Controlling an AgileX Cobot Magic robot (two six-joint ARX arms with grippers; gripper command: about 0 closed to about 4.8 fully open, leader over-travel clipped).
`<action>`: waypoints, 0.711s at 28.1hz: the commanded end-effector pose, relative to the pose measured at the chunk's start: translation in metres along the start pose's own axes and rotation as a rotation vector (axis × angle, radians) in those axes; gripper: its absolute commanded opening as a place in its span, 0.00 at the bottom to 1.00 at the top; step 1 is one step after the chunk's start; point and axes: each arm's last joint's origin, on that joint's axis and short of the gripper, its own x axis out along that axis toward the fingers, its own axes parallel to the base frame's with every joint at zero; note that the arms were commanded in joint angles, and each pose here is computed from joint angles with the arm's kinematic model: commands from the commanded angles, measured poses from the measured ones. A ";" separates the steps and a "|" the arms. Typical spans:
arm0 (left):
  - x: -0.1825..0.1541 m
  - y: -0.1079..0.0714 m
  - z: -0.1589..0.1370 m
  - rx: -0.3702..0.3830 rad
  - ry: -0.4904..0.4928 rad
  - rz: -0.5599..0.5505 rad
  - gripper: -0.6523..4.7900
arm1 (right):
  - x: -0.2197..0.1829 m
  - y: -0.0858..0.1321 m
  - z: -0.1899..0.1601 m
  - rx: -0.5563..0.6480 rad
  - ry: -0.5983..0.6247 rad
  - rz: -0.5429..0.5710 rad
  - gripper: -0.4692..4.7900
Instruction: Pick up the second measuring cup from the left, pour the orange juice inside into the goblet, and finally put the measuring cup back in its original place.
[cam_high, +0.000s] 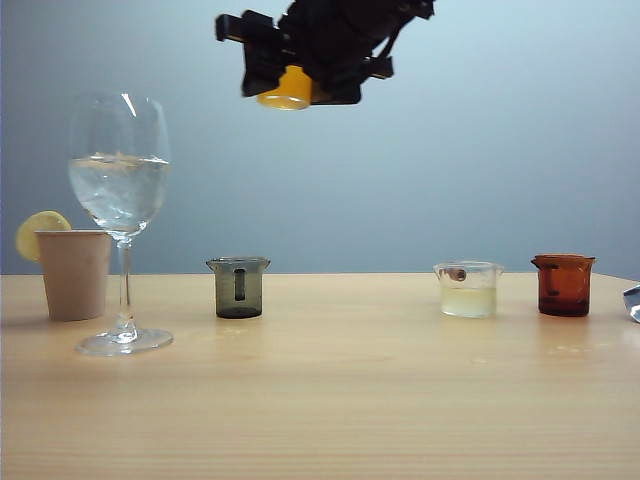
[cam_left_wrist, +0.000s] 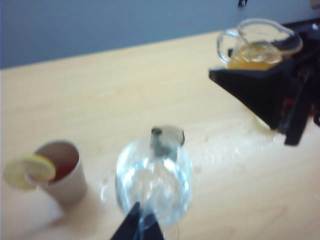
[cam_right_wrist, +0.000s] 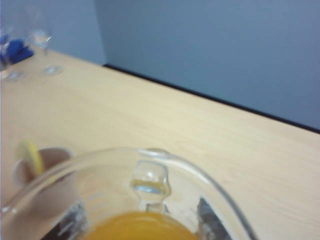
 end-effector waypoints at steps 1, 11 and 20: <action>-0.019 0.000 -0.006 -0.008 0.018 0.005 0.11 | -0.002 0.008 0.016 -0.011 -0.016 0.044 0.46; -0.048 0.000 -0.018 -0.039 0.028 0.044 0.11 | 0.000 0.019 0.024 -0.036 -0.056 0.106 0.46; -0.043 0.000 -0.019 -0.040 0.046 0.044 0.11 | 0.035 0.028 0.026 -0.114 -0.057 0.123 0.46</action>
